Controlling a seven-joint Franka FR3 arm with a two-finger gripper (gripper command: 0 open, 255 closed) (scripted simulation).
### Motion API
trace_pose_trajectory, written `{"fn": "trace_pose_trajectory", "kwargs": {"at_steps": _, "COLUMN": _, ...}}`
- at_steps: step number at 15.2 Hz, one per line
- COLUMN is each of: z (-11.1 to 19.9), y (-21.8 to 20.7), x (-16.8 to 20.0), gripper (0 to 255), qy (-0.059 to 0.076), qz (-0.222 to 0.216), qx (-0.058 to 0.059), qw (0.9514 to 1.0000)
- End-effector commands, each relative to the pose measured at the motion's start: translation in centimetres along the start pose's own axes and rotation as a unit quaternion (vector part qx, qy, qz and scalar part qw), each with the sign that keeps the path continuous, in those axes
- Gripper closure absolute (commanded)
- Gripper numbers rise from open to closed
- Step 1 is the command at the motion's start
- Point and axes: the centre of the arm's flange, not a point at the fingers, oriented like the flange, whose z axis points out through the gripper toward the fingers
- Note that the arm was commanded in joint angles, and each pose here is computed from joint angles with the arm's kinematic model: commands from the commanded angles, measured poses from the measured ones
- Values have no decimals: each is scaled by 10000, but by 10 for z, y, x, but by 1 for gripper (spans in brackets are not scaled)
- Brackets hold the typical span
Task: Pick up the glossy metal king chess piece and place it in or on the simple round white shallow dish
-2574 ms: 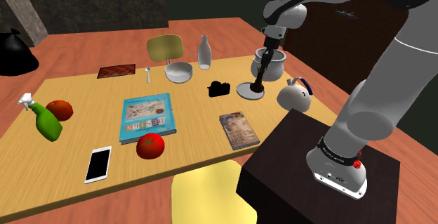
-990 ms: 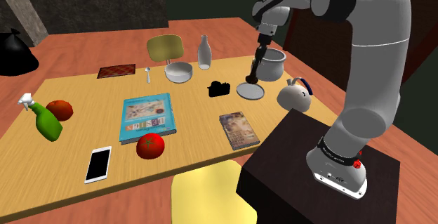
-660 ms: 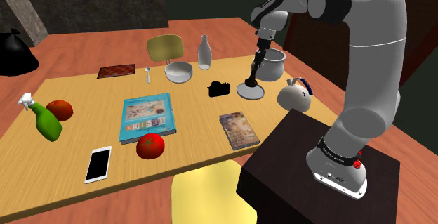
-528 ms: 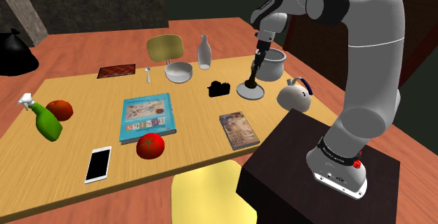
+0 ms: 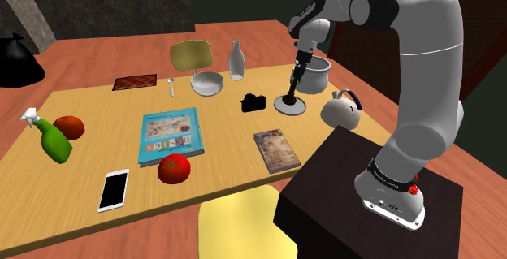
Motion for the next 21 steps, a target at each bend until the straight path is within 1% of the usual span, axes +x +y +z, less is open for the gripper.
{"fn": "trace_pose_trajectory", "kwargs": {"at_steps": 1, "z": 0, "y": 0, "x": 0, "gripper": 255, "qy": 2, "qz": 0, "qx": -1, "qw": 10000}}
{"fn": "trace_pose_trajectory", "kwargs": {"at_steps": 3, "z": 0, "y": 0, "x": 0, "gripper": 255, "qy": 2, "qz": 0, "qx": -1, "qw": 10000}}
{"fn": "trace_pose_trajectory", "kwargs": {"at_steps": 4, "z": 0, "y": 0, "x": 0, "gripper": 0, "qy": 2, "qz": 0, "qx": -1, "qw": 10000}}
{"fn": "trace_pose_trajectory", "kwargs": {"at_steps": 9, "z": 0, "y": 0, "x": 0, "gripper": 0, "qy": 2, "qz": 0, "qx": -1, "qw": 10000}}
{"fn": "trace_pose_trajectory", "kwargs": {"at_steps": 13, "z": -50, "y": 0, "x": 0, "gripper": 0, "qy": 2, "qz": 0, "qx": -1, "qw": 10000}}
{"fn": "trace_pose_trajectory", "kwargs": {"at_steps": 21, "z": -50, "y": 0, "x": 0, "gripper": 0, "qy": 2, "qz": 0, "qx": -1, "qw": 10000}}
